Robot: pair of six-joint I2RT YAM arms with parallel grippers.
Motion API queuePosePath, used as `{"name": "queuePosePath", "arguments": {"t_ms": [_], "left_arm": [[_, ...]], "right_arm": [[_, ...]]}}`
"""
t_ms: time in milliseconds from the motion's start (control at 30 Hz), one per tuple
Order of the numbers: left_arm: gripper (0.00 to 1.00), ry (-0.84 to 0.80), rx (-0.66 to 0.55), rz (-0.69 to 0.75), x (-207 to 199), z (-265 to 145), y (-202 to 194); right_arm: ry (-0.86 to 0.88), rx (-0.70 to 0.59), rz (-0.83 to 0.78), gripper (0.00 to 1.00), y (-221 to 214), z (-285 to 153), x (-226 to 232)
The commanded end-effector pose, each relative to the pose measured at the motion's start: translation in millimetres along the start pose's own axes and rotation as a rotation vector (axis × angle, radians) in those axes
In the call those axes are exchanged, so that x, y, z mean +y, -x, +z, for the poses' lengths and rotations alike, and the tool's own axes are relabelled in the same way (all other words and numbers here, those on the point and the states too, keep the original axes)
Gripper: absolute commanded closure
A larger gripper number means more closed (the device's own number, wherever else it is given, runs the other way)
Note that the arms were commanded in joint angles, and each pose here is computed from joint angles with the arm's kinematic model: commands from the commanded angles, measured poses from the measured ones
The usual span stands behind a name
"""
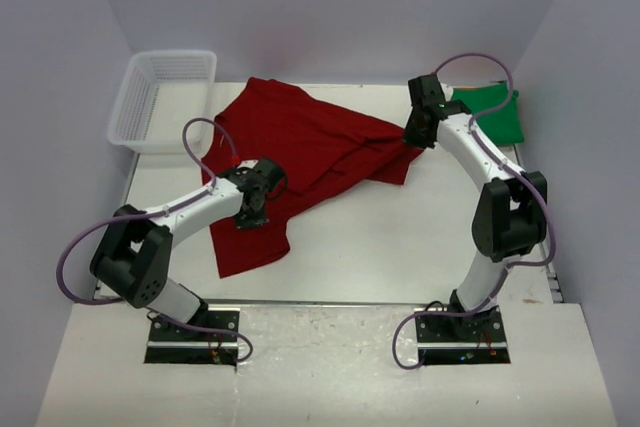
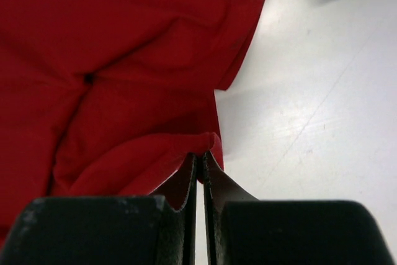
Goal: Fold and stack the t-shirts
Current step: Flatten out the tshirt
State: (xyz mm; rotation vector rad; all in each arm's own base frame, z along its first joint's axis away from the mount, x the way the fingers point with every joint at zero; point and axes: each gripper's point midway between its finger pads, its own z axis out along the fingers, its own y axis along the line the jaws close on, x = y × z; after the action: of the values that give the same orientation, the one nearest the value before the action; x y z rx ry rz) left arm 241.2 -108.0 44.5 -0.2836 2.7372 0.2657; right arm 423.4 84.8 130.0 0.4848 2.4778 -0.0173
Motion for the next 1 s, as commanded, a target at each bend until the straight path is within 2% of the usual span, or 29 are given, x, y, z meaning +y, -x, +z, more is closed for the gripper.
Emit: {"name": "queuePosePath", "arguments": {"t_ms": [0, 67, 200, 333, 433, 567, 700, 967], "left_arm": [[0.88, -0.026, -0.032, 0.002, 1.6, -12.4, 9.0], [0.74, -0.031, -0.027, 0.01, 3.1, -13.1, 6.0], [0.72, -0.077, -0.008, 0.032, -3.5, -15.9, -4.9], [0.7, -0.072, 0.017, 0.136, -16.0, -16.1, -29.1], [0.54, -0.059, 0.017, 0.179, -22.1, -18.1, -43.7], [0.53, -0.084, 0.049, 0.181, -29.5, -21.9, -64.6], [0.53, -0.052, 0.077, 0.174, -17.4, -22.1, -81.8], [0.53, -0.065, 0.106, 0.139, -2.4, -33.7, -94.7]], "right_arm": [[0.008, -0.051, 0.027, 1.0, 38.8, -5.6, -1.0], [-0.008, -0.034, 0.025, 1.0, 44.1, 3.5, -4.1], [0.002, -0.059, 0.033, 1.0, 69.2, 6.2, -0.2], [0.017, -0.053, 0.037, 1.0, 77.1, 11.7, 2.9], [0.031, -0.047, 0.038, 1.0, 79.7, 13.3, 6.2], [0.024, -0.04, 0.03, 1.0, 78.2, 16.3, 3.1], [0.003, -0.031, 0.042, 1.0, 79.5, 20.3, -12.4], [-0.008, -0.029, 0.076, 1.0, 86.8, 22.6, -34.2]]}}
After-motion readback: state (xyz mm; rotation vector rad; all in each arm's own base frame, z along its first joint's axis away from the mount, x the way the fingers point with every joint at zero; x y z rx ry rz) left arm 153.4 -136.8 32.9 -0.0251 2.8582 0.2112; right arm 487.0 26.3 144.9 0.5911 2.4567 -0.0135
